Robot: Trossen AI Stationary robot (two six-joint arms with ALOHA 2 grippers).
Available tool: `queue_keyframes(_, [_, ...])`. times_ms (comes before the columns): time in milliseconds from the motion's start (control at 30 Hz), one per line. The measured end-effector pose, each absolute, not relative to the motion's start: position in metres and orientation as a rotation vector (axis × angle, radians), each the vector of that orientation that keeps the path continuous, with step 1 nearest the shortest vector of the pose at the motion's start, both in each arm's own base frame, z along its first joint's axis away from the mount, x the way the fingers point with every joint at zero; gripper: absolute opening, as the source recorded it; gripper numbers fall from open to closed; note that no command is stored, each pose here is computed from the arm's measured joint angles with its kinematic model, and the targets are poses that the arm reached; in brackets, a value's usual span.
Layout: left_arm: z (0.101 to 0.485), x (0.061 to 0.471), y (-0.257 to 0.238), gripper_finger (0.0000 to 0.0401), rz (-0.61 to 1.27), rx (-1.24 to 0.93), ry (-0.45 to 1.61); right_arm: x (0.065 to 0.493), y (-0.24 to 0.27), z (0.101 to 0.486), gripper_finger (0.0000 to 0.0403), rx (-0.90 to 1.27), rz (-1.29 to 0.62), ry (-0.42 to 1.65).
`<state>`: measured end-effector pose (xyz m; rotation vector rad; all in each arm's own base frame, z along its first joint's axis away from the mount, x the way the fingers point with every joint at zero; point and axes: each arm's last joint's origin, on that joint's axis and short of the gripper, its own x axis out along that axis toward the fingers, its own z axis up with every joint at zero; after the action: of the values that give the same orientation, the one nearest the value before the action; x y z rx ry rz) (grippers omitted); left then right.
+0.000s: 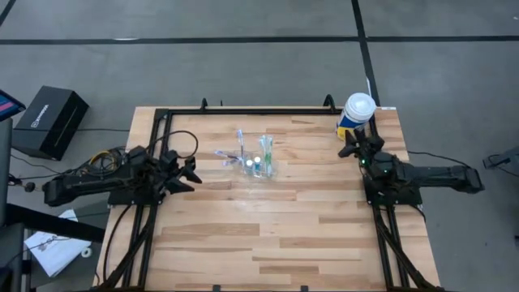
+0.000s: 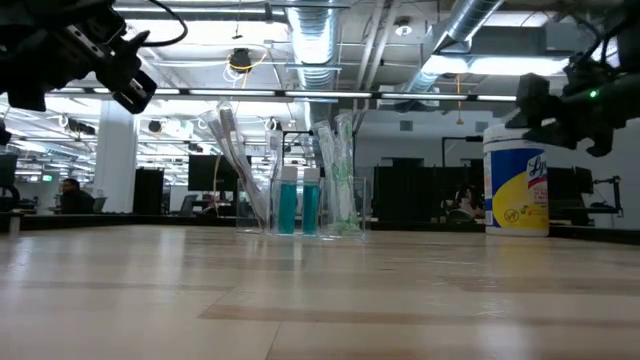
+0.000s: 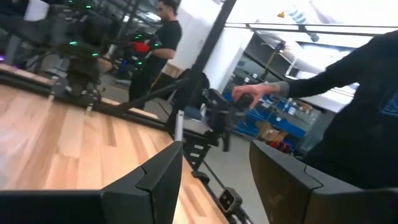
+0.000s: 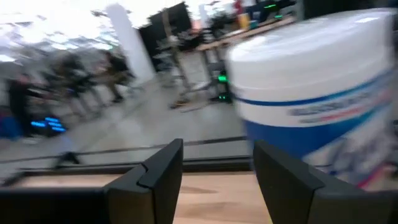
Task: Pick & Place toothbrushing station
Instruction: Return to Home Position
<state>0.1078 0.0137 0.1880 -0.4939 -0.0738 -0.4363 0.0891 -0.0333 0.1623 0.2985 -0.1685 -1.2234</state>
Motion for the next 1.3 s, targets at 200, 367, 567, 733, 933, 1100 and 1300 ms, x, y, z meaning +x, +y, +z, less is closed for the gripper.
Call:
queue_keyframes(200, [0.186,0.108,0.025,0.0182,-0.333,-0.502,-0.076,0.095,-0.013,0.167,0.0187,0.342,-0.997,-0.175])
queue_keyframes(367, [0.185,0.104,0.04,0.0182,-0.197,-0.499,-0.103,0.095,0.007,0.166,0.0186,0.348,-0.792,-0.132])
queue_keyframes(567, [0.189,0.102,0.041,0.0182,-0.19,-0.472,-0.142,0.094,0.019,0.165,0.0185,0.339,-0.671,-0.095])
queue_keyframes(733, [0.189,0.103,0.04,0.0182,-0.201,-0.472,-0.14,0.094,0.016,0.165,0.0188,0.338,-0.699,-0.1])
queue_keyframes(933, [0.19,0.102,0.04,0.0182,-0.203,-0.466,-0.148,0.095,0.011,0.164,0.0186,0.332,-0.759,-0.107])
queue_keyframes(1100, [0.19,0.102,0.04,0.0182,-0.204,-0.465,-0.15,0.095,0.008,0.164,0.0185,0.332,-0.781,-0.112])
queue_keyframes(1300, [0.19,0.102,0.04,0.0182,-0.204,-0.465,-0.15,0.095,0.008,0.164,0.0188,0.332,-0.786,-0.113])
